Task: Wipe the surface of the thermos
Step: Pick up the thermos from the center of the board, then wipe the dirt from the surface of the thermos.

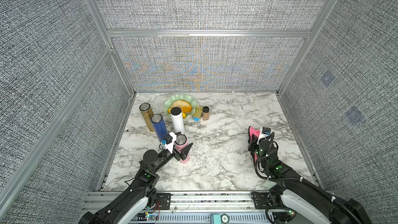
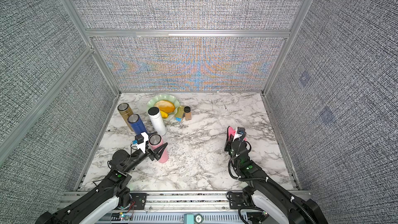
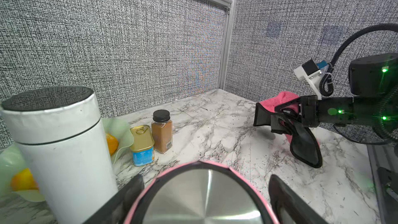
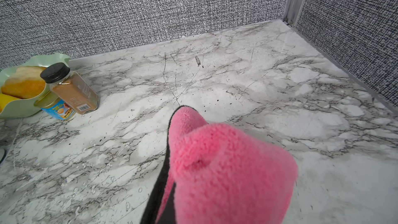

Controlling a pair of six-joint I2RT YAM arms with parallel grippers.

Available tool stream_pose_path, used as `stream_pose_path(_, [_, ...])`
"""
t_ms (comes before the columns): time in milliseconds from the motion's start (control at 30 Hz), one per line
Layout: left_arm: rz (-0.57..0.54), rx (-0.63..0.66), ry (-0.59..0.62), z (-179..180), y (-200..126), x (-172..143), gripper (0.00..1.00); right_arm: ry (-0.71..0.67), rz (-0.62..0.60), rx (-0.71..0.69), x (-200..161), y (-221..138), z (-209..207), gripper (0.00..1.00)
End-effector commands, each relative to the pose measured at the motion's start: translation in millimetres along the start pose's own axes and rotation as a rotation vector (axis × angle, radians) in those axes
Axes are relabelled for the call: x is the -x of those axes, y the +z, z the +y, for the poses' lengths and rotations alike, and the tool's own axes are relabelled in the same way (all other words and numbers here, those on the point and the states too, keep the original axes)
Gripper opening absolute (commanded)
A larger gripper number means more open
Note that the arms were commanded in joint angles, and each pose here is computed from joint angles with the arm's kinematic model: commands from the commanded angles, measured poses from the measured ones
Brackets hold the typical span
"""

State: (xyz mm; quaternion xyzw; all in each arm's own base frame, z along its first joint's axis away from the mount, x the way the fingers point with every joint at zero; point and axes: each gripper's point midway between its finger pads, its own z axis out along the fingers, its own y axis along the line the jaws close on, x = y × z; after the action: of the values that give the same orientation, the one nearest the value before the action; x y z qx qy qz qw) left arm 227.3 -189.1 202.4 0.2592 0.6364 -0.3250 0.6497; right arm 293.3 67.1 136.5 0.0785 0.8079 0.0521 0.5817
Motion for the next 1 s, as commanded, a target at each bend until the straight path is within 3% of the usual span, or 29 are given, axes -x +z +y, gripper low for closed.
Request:
stream_pose_path(0, [-0.063,0.043,0.035,6.2,0.8,15.1,0.86,0.016,-0.013,0.004,3.7,-0.5,0.8,0.00])
stream_pose_path(233, [-0.046,0.072,0.041,12.1,3.4,8.8,0.64,0.014,-0.014,0.009,3.3,-1.2,1.0,0.00])
stream_pose_path(300, [-0.037,0.061,0.037,11.2,6.0,6.3,0.47,0.013,-0.014,0.010,3.0,-1.2,1.1,0.00])
stream_pose_path(367, [-0.038,0.049,0.035,10.0,8.5,6.6,0.37,0.014,-0.016,0.010,3.4,-1.4,1.0,0.00])
stream_pose_path(467, [-0.078,0.048,0.032,11.4,14.3,19.6,0.33,0.017,-0.026,0.036,7.1,-3.0,5.4,0.00])
stream_pose_path(633, [-0.113,0.018,0.014,14.3,42.1,53.5,0.21,0.082,-0.066,0.316,39.2,-16.6,66.9,0.00])
stream_pose_path(767, [-0.187,-0.070,-0.007,4.5,61.2,95.4,0.21,0.056,-0.115,0.491,72.5,-34.1,131.6,0.00])
stream_pose_path(967, [-0.276,-0.159,-0.091,-1.4,81.5,136.0,0.15,0.066,-0.116,0.811,69.0,-52.0,222.6,0.00])
